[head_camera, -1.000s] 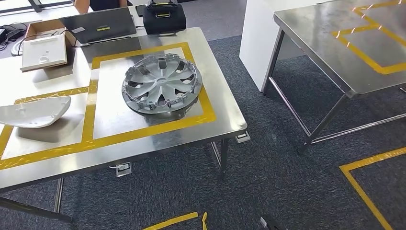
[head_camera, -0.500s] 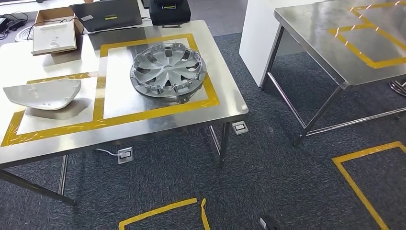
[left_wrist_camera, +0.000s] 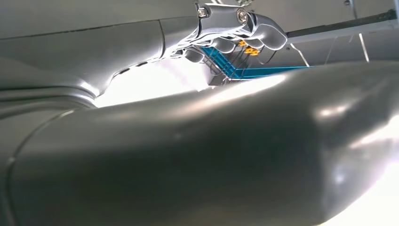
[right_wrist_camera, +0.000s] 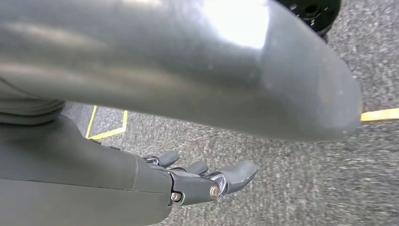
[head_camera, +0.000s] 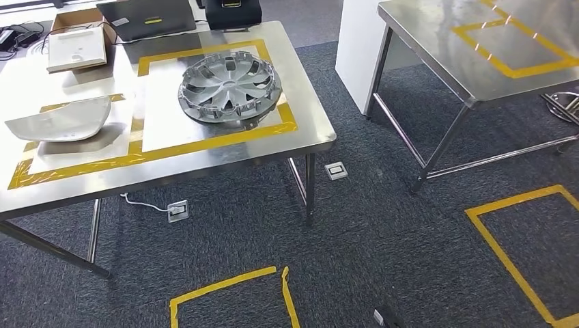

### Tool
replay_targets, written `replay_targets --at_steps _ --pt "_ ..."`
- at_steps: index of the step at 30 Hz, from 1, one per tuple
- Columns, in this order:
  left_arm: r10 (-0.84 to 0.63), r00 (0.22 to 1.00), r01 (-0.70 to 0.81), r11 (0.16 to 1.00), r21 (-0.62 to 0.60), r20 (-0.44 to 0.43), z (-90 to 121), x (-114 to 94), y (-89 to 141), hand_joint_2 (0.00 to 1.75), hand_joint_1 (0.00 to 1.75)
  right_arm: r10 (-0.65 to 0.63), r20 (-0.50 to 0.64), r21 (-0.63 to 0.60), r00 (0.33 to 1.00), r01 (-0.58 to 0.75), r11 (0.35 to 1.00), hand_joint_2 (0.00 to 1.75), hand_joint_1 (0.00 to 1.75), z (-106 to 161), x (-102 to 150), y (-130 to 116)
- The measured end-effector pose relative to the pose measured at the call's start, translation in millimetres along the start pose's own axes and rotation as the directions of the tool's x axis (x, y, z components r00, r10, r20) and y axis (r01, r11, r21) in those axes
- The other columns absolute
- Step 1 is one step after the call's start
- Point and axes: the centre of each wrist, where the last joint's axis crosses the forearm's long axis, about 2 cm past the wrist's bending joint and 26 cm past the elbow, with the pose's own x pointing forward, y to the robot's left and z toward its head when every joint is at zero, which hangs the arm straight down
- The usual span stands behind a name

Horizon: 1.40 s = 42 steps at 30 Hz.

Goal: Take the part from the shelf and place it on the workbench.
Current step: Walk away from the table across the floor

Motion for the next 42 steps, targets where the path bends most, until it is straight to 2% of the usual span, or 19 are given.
replay_targets --at_steps 13,34,42 --pt "0.004 0.999 -0.005 0.999 -0.032 -0.039 5 9 -9 0.00 0.00 -0.001 -0.002 -0.006 1.000 0.001 1.000 0.00 0.00 0 0 2" --pt "-0.030 0.998 0.029 0.999 -0.037 -0.046 6 -7 -4 0.00 0.00 -0.013 0.003 -0.015 1.000 0.013 1.000 0.00 0.00 0 1 -1" --pt "-0.020 0.998 0.016 0.999 -0.050 -0.067 12 -12 -8 0.00 0.00 -0.033 0.010 -0.020 0.999 0.033 0.999 0.00 0.00 0 -2 0"
